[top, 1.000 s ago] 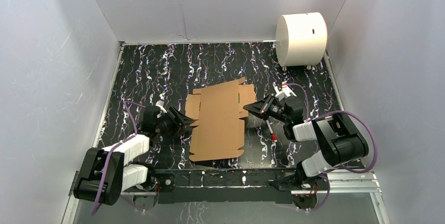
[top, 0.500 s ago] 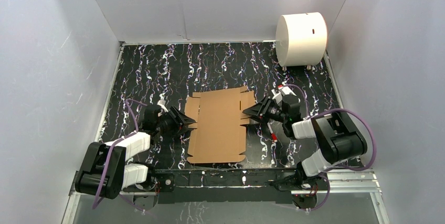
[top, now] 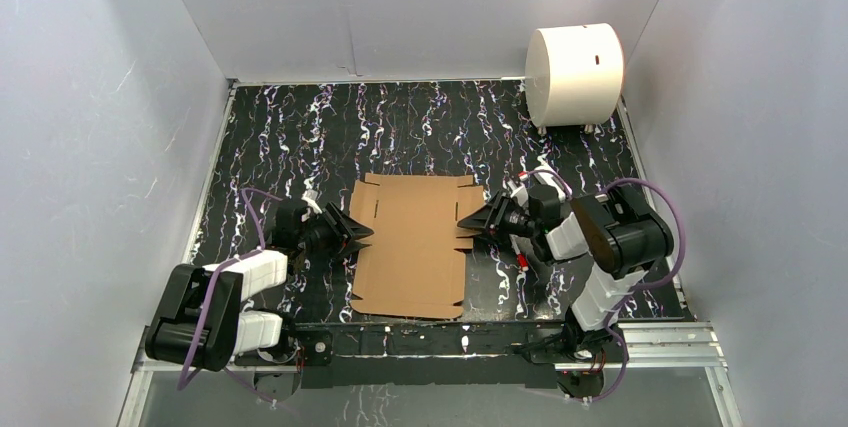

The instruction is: Fold the paper box

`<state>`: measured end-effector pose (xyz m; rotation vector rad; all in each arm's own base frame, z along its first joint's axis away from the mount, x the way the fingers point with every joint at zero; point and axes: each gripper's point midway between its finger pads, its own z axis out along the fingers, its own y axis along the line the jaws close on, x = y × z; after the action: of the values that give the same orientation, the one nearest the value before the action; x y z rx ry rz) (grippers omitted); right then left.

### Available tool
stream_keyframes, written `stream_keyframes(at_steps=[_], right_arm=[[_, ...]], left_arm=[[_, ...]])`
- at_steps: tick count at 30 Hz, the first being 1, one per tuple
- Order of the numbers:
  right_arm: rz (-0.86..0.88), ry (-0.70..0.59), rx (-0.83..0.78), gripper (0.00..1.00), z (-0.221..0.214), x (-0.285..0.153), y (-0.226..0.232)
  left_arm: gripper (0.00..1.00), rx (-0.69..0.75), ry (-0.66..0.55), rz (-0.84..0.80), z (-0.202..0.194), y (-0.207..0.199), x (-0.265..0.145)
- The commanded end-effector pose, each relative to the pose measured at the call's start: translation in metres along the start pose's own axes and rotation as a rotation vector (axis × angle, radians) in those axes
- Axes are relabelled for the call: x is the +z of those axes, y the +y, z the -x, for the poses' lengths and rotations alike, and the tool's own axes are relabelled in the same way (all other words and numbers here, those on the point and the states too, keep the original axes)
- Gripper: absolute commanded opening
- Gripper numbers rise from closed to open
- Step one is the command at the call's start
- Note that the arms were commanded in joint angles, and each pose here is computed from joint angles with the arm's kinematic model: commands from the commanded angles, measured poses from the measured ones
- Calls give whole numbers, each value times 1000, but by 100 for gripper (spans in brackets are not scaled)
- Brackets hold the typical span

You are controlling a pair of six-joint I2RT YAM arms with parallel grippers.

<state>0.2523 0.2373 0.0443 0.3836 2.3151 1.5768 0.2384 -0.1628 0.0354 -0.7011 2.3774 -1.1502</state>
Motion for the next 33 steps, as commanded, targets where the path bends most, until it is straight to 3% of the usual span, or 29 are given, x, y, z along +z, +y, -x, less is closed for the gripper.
stream_keyframes(at_steps=[1, 12, 22, 33], right_arm=[[77, -1, -94, 45, 6, 10, 17], [82, 14, -98, 45, 0, 26, 11], [178, 31, -93, 18, 1, 24, 36], [286, 23, -104, 5, 6, 7, 74]], left_arm=[[53, -2, 30, -7, -7, -1, 1], [52, -1, 42, -15, -11, -3, 1], [55, 44, -22, 5, 2, -11, -8], [61, 39, -82, 21, 16, -15, -16]])
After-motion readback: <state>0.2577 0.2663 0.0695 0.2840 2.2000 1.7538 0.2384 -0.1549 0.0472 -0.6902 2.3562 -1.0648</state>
